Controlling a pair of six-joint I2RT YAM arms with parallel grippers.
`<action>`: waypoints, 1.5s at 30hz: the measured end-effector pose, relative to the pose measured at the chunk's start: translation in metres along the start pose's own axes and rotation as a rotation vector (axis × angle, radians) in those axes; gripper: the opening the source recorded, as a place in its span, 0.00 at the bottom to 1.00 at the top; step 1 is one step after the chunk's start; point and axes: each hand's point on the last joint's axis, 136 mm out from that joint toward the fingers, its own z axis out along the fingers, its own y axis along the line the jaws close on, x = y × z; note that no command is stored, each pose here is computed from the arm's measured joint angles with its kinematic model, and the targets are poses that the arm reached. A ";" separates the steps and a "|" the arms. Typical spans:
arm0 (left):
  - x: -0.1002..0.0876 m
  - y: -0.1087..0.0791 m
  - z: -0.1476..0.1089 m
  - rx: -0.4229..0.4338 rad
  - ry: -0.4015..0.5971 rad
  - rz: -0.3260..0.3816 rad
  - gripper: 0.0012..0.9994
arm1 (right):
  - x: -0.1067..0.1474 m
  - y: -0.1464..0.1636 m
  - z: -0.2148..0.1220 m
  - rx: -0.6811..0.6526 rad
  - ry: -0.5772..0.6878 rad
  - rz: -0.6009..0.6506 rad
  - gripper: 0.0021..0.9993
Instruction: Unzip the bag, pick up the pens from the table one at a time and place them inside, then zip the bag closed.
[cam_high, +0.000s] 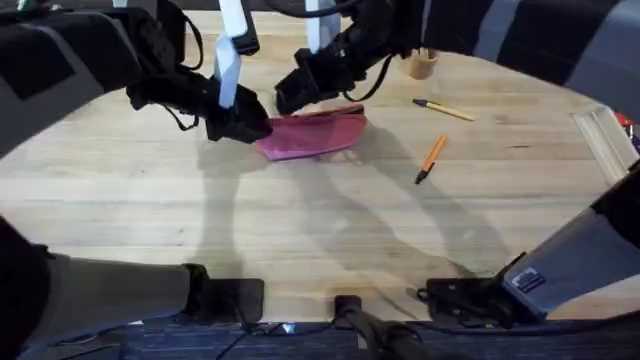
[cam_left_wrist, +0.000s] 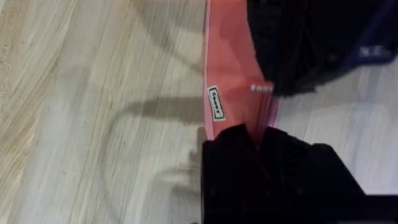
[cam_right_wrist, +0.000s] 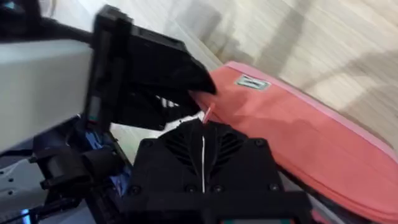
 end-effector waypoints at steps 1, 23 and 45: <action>0.000 0.000 0.000 0.000 0.000 0.000 0.04 | -0.002 0.004 0.002 -0.005 -0.006 -0.002 0.03; 0.004 0.002 -0.001 -0.007 0.014 0.002 0.04 | -0.007 0.030 0.034 -0.052 -0.021 0.057 0.03; 0.002 0.001 0.000 -0.006 0.009 0.009 0.04 | 0.019 -0.016 -0.074 0.267 0.007 -0.121 1.00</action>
